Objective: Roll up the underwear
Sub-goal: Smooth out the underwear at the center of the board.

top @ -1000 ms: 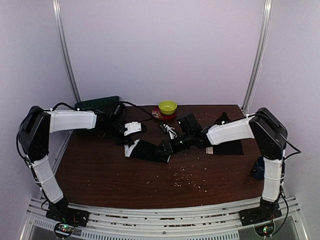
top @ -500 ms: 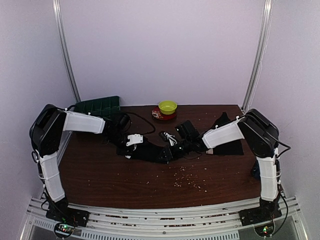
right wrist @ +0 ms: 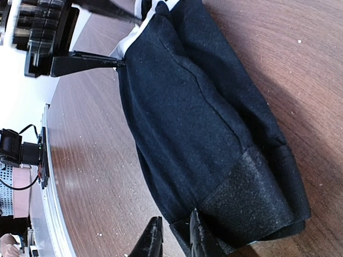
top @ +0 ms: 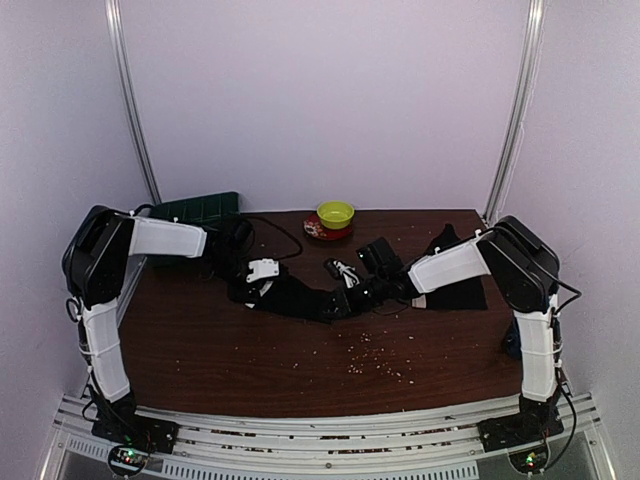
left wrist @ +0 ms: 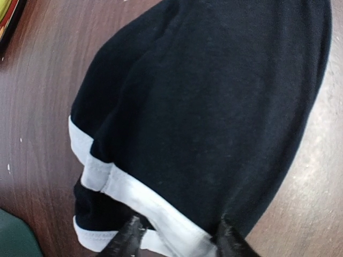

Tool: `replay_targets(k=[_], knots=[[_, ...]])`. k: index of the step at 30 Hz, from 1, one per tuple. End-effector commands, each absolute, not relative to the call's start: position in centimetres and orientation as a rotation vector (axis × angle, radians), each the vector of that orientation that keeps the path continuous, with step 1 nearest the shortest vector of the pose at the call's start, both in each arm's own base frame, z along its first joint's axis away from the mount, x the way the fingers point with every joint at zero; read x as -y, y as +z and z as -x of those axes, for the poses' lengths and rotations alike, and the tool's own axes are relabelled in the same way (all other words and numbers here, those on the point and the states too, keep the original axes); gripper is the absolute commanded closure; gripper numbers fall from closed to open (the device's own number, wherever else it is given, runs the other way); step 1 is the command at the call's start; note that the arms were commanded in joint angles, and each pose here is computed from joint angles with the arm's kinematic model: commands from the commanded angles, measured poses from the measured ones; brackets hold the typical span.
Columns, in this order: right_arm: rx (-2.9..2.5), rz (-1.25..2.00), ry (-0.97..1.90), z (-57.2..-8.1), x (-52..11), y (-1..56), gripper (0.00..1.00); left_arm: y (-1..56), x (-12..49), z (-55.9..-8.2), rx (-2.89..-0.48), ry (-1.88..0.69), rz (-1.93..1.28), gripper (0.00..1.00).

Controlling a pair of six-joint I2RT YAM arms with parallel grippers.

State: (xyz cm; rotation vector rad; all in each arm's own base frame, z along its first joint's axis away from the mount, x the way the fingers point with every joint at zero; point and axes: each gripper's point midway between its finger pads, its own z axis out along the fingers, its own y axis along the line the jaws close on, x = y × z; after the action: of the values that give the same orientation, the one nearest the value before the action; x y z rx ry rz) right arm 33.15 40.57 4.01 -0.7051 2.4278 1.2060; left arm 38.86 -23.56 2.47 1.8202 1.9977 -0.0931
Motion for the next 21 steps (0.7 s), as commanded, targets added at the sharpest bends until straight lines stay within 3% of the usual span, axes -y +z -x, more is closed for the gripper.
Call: replay_targets(k=[1,7,10,13,18,21], knots=[[-2.478,0.727,1.183,-32.5,-39.7,3.6,0.79,2.9,22.4,-38.5,-2.045,-0.114,-1.858,0.42],[-2.372,0.749,1.194,-33.1,-40.2,8.6,0.78,9.3,24.2,-39.4,-1.926,-0.158,-1.798,0.11],[-2.322,0.743,1.197,-33.7,-40.4,10.6,0.78,11.6,24.9,-40.5,-1.895,-0.15,-1.747,0.07],[-2.289,0.72,1.198,-34.5,-40.8,11.6,0.77,12.5,25.7,-42.0,-1.895,-0.157,-1.702,0.14],[-2.293,0.664,1.187,-36.3,-41.1,10.9,0.78,11.5,27.1,-44.8,-1.92,-0.166,-1.658,0.49],[-2.311,0.637,1.197,-37.3,-41.2,9.6,0.78,9.9,27.7,-45.7,-1.941,-0.176,-1.665,0.56]])
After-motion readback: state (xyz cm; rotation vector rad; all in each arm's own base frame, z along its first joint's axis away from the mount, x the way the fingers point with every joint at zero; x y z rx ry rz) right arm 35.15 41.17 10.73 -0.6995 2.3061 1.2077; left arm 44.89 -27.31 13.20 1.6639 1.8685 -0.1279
